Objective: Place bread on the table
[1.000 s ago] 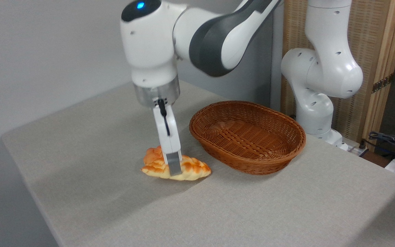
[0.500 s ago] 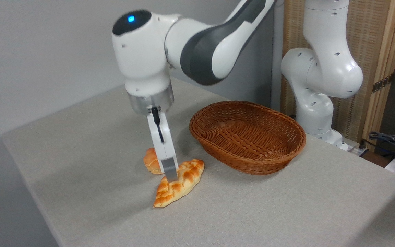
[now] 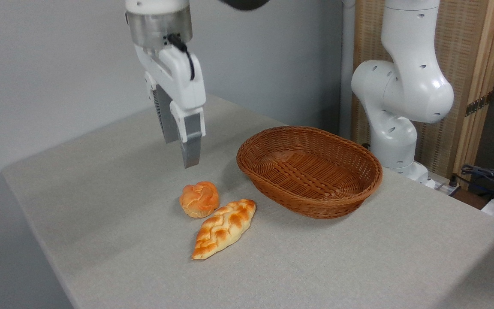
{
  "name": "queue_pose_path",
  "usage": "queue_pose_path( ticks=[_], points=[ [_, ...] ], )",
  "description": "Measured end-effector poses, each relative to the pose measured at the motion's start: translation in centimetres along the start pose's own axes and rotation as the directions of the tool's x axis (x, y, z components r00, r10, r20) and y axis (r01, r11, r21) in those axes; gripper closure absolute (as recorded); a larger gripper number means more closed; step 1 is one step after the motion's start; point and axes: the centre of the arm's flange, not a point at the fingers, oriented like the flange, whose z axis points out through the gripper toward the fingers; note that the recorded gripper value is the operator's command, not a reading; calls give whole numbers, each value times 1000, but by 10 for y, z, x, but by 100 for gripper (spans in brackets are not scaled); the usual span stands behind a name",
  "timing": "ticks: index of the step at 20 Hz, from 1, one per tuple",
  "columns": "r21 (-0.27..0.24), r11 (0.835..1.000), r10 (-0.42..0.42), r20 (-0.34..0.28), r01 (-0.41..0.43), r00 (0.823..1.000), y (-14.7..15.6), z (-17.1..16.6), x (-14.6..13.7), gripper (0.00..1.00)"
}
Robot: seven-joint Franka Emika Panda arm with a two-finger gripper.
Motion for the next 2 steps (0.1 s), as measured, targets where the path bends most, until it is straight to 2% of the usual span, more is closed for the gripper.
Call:
queue_pose_path(
  ticks=[2],
  points=[
    [-12, 999, -41, 16, 41, 999, -1, 0, -4, 0]
  ],
)
